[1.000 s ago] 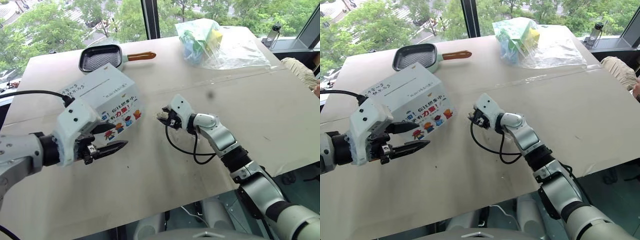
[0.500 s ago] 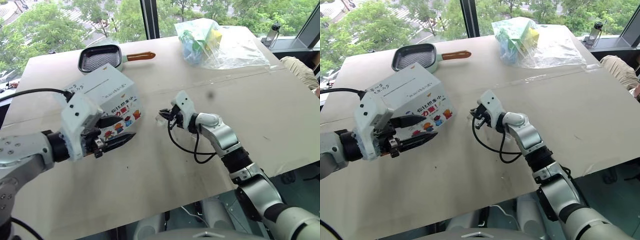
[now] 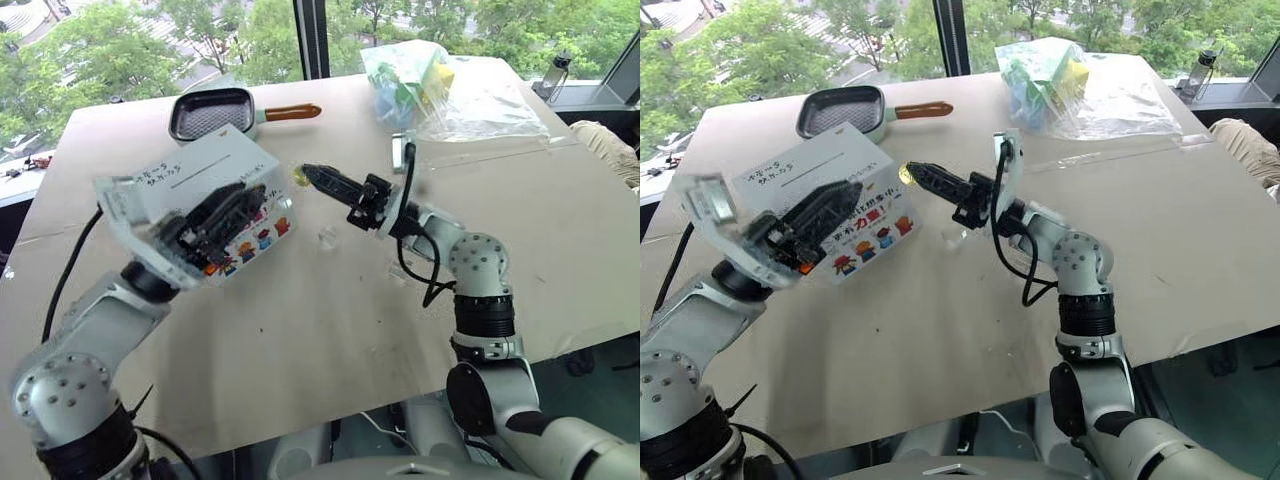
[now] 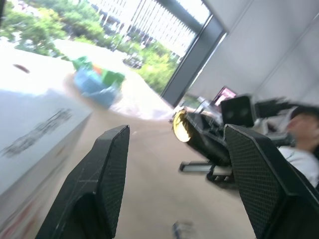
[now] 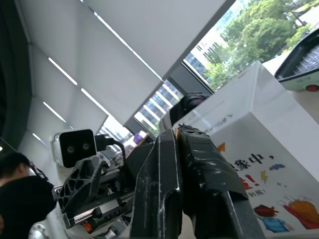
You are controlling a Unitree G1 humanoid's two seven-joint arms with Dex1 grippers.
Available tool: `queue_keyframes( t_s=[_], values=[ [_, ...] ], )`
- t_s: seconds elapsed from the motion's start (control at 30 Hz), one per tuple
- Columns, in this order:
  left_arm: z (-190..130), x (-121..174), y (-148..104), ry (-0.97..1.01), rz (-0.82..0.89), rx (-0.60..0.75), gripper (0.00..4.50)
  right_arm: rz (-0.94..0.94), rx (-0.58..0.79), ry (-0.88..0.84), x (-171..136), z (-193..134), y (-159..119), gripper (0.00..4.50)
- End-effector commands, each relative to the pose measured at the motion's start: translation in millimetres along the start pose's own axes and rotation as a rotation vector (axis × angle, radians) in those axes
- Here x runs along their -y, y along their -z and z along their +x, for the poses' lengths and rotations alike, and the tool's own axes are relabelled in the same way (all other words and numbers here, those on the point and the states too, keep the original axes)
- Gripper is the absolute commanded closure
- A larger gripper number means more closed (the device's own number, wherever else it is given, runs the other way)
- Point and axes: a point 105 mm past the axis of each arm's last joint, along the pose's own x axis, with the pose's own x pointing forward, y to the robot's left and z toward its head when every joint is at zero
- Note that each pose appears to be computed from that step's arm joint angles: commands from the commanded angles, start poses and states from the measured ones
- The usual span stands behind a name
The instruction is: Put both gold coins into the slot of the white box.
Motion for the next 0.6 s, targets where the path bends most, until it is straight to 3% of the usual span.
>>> queue_keyframes(
  t_s=[0.03, 0.3, 0.57, 0.6],
  values=[
    [8, 15, 4, 0.047, -0.060, 0.026, 1.41, 0.003, 0.020, -0.152, -37, 18, -8, 4.46],
    [14, 22, 15, 0.068, -0.167, 0.042, 1.41, 0.021, 0.007, -0.219, -51, 16, -5, 4.46],
    [16, 29, 12, 0.127, -0.178, 0.050, 1.41, 0.028, -0.018, -0.269, -61, 14, 0, 4.46],
    [15, 30, 11, 0.135, -0.181, 0.049, 1.67, 0.028, -0.020, -0.270, -61, 14, 0, 4.50]
  ],
)
